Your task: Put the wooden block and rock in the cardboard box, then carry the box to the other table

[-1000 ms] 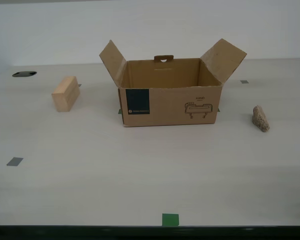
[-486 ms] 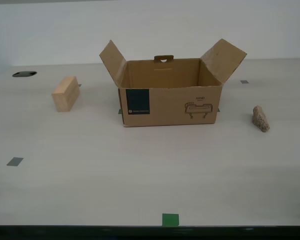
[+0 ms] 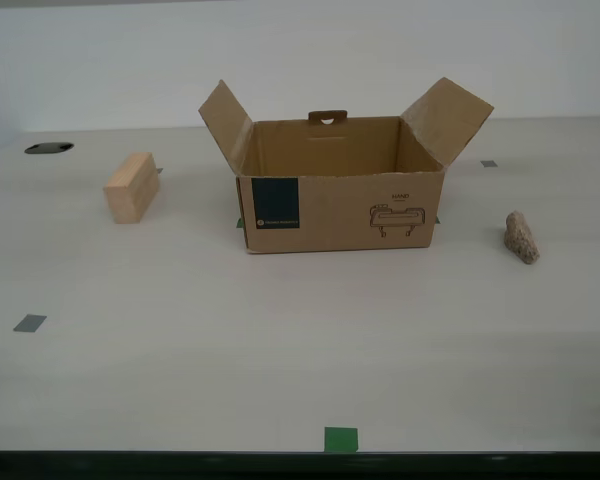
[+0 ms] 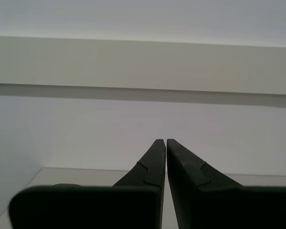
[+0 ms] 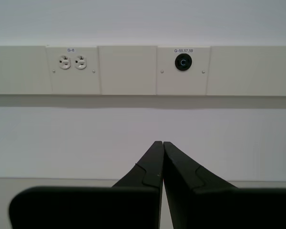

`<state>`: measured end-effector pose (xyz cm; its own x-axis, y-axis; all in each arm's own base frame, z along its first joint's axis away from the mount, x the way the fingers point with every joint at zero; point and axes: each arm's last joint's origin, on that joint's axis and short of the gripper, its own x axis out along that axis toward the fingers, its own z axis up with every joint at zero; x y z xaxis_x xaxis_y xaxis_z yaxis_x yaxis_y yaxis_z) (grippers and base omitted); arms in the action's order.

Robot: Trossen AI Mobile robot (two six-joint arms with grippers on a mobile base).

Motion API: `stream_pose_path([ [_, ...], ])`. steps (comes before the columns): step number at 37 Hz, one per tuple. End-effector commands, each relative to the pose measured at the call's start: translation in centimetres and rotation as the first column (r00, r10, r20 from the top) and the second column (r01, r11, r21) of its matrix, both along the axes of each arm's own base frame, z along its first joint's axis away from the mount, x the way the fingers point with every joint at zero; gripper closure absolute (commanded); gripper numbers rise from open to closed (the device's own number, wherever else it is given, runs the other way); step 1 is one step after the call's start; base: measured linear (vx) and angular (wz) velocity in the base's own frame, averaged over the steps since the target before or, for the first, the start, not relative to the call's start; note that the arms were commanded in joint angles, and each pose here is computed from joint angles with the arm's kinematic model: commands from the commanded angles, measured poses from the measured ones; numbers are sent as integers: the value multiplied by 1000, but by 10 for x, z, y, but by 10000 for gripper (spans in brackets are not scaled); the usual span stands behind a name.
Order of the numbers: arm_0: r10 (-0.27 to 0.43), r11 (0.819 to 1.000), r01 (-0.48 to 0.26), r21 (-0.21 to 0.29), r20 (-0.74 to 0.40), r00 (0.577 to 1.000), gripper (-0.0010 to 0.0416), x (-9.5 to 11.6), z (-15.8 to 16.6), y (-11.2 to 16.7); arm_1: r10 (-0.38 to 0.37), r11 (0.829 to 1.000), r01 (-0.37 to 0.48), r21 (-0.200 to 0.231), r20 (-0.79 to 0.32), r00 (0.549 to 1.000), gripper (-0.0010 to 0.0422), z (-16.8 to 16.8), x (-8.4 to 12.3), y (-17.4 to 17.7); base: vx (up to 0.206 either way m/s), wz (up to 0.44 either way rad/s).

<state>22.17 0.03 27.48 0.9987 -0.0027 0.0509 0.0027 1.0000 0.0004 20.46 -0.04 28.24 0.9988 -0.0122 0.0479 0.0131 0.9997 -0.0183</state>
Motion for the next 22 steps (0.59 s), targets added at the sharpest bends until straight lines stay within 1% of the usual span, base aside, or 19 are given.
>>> stream_pose_path([
  [1, 0, 1000, 0, 0, 5, 1000, 405, 0, 1, 0, -4, 1000, 4, 1, 0, 1000, 412, 0, 0, 0, 0, 0],
  [5, 0, 1000, 0, -1, 5, 1000, 405, 0, 1, 0, -5, 1000, 5, 1, -7, 1000, 412, 0, 0, 0, 0, 0],
  [9, 0, 1000, 0, -1, 5, 1000, 405, 0, 1, 0, -32, 999, 32, 2, -14, 999, 406, -1, 0, -1, 0, 0],
  [14, 0, 1000, 0, -1, 4, 1000, 400, 0, 1, 0, -45, 999, 45, 2, -26, 999, 364, -2, 0, -1, 0, 0],
  [18, 0, 1000, 0, -1, -2, 1000, 373, 0, 0, 0, -45, 999, 45, 1, -35, 998, 322, -3, 0, -1, 0, 0],
  [22, 0, 1000, 0, 0, -17, 1000, 324, 0, -1, 0, -45, 999, 45, 1, -37, 998, 282, -3, 0, -1, 0, 0],
])
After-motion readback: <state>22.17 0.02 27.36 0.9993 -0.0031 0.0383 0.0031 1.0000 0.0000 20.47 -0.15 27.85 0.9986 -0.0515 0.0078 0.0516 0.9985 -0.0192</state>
